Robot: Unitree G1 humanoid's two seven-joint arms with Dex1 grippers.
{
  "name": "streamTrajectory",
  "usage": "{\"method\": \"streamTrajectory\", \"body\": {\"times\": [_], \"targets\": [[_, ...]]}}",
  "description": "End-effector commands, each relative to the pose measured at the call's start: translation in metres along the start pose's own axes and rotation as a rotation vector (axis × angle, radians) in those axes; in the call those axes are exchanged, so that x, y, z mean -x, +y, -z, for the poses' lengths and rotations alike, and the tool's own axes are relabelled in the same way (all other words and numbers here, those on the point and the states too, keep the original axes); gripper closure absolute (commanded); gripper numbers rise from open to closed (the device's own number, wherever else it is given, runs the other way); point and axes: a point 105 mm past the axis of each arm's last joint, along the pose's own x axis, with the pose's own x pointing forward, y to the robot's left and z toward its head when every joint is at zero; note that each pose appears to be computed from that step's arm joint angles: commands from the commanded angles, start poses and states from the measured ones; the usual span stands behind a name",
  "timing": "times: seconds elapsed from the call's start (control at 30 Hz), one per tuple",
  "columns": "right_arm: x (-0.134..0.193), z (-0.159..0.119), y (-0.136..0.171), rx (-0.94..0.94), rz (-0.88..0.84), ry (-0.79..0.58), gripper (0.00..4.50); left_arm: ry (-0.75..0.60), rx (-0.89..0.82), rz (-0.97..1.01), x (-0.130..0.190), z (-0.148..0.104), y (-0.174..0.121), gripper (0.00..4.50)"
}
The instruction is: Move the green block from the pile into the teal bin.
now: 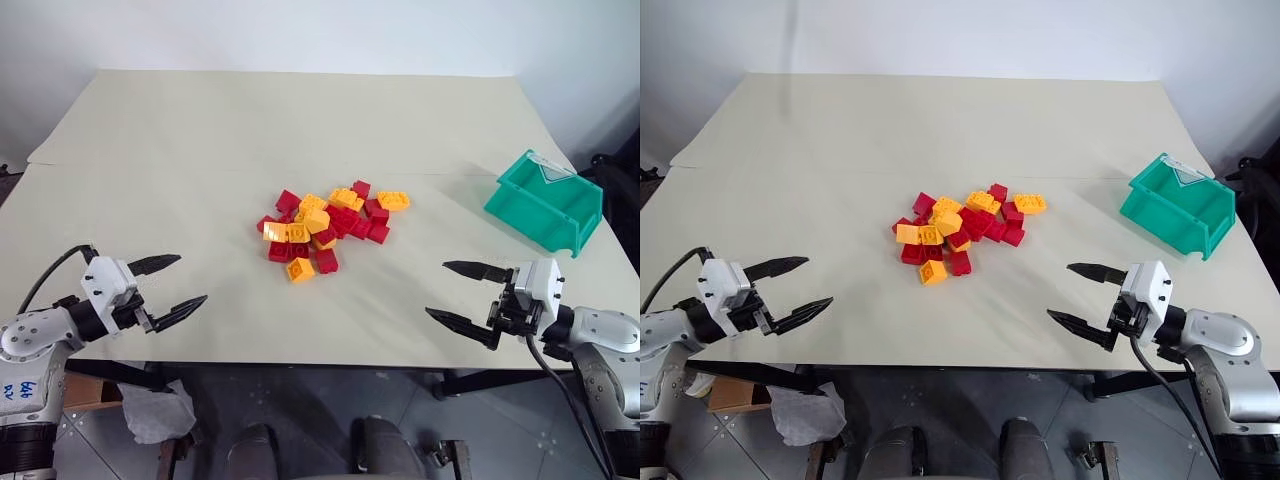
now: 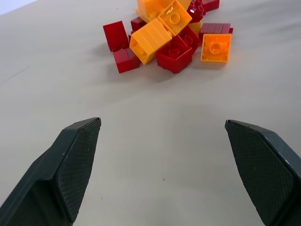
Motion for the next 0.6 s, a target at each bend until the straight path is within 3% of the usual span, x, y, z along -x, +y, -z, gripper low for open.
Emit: {"method": "streamTrajectory", "body": {"times": [0.03, 0.4, 0.6], "targets": [[0.006, -0.008, -0.006, 0.029, 0.031, -0.015, 0.04, -0.018, -0.006, -0.015, 0.002, -0.005, 0.0, 0.0], [-0.012, -0.028, -0.005, -0.005, 0.074, -0.16, 0.04, -0.092, 0.074, -0.119, 0.009, -0.005, 0.006, 0.0], [-0.039, -0.06, 0.008, 0.036, 0.035, -0.286, 0.04, -0.019, 0.189, -0.259, 0.042, 0.033, 0.01, 0.0]]}}
